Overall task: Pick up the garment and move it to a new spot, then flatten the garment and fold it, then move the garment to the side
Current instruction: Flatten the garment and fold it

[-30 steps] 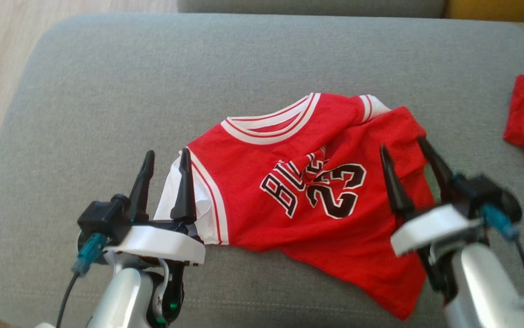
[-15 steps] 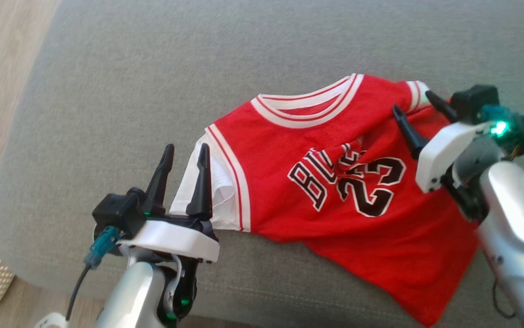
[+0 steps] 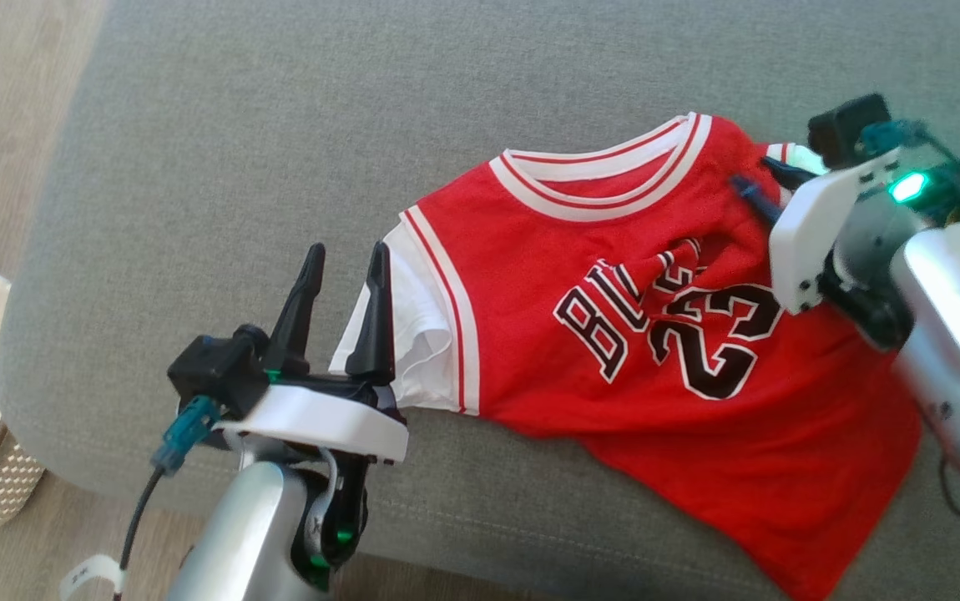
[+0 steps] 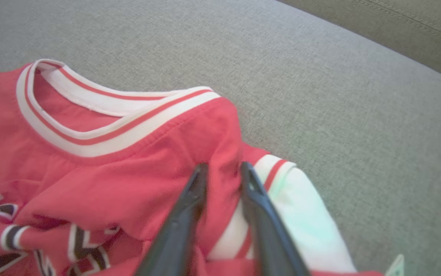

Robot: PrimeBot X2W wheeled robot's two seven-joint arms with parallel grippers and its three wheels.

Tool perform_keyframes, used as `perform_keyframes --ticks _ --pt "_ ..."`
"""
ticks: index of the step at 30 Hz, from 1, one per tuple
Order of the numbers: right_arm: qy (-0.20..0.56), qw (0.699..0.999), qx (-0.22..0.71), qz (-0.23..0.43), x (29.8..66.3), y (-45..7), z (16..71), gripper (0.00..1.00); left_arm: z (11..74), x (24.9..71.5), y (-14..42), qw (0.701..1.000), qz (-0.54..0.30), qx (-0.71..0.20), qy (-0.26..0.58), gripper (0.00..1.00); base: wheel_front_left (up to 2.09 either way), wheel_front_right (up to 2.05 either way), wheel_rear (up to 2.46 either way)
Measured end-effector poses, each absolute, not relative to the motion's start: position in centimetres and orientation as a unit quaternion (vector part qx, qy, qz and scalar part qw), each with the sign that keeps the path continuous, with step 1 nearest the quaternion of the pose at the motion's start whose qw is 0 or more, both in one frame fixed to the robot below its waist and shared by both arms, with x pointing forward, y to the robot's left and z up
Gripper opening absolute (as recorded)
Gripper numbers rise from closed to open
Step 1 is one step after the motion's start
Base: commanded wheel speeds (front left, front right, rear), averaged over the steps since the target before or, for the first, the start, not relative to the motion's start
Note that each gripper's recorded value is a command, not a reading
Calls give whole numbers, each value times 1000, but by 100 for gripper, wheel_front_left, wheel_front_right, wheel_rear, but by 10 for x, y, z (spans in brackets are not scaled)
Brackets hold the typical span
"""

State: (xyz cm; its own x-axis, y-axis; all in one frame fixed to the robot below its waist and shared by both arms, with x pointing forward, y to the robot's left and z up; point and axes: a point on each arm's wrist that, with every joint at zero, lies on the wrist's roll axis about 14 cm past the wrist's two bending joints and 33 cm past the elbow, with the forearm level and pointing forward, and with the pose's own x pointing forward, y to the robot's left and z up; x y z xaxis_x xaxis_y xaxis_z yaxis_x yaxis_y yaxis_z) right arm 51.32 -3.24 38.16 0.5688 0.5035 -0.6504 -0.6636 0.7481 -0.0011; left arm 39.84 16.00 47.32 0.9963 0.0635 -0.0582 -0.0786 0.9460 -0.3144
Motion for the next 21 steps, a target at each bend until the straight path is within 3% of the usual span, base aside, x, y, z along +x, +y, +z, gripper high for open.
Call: perform_keyframes --ticks 9,16,21 --pt "274 898 -140 315 560 -41 407 0 472 398 163 985 43 -164 26 100 0 0 0" --pt "139 930 -178 289 637 -39 485 0 467 395 167 982 55 -176 35 100 0 0 0" --pt "61 927 -224 294 672 -16 524 0 464 394 171 980 63 -182 41 100 0 0 0"
